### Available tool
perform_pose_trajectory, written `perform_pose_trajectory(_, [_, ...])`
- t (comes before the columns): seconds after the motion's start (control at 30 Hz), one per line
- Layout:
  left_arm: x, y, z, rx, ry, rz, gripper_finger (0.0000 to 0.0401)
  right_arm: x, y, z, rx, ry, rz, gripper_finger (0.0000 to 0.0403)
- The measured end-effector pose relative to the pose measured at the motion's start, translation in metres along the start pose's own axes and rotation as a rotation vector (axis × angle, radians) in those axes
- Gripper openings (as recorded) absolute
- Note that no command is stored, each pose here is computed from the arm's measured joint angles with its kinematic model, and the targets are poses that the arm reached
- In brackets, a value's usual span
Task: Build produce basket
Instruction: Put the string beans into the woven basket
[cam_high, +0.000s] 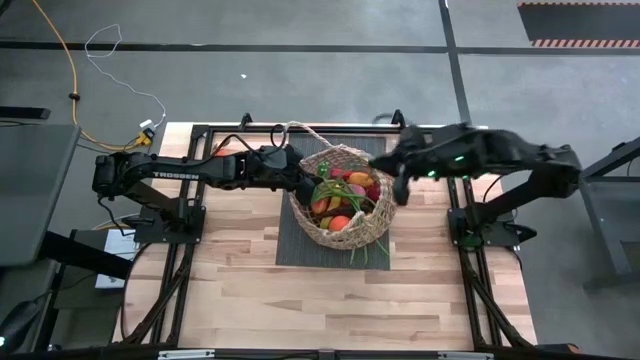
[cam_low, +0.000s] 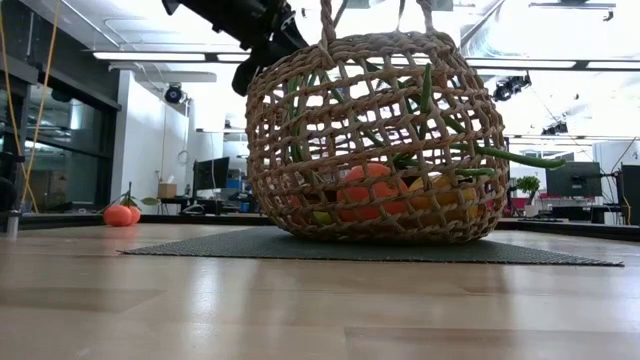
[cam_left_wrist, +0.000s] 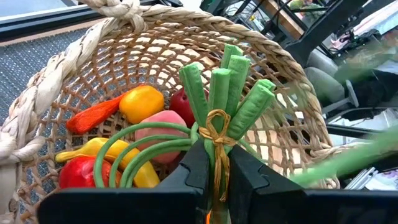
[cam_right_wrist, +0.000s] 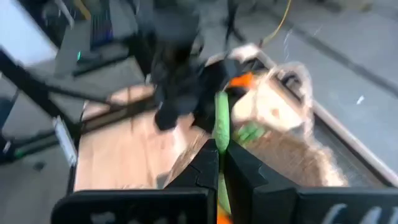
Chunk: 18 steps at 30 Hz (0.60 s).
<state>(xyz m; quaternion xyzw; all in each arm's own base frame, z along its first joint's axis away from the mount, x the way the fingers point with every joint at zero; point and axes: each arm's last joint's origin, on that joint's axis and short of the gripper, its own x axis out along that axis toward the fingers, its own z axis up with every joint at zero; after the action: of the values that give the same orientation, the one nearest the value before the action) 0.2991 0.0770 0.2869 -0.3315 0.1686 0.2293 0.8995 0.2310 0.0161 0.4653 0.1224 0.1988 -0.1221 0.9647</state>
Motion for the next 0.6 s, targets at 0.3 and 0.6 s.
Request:
perform_pose_trajectory(0.3, [0.0, 0.0, 0.0, 0.008, -0.002, -0.001, 0.0017, 0.071, 0.006, -0.033, -0.007, 0.32, -0.111, 0.0004])
perform_pose_trajectory(0.6, [0.0, 0.0, 0.0, 0.026, -0.005, 0.002, 0.0017, 0.126, -0.016, -0.062, 0.139, 0.612, -0.243, 0.0004])
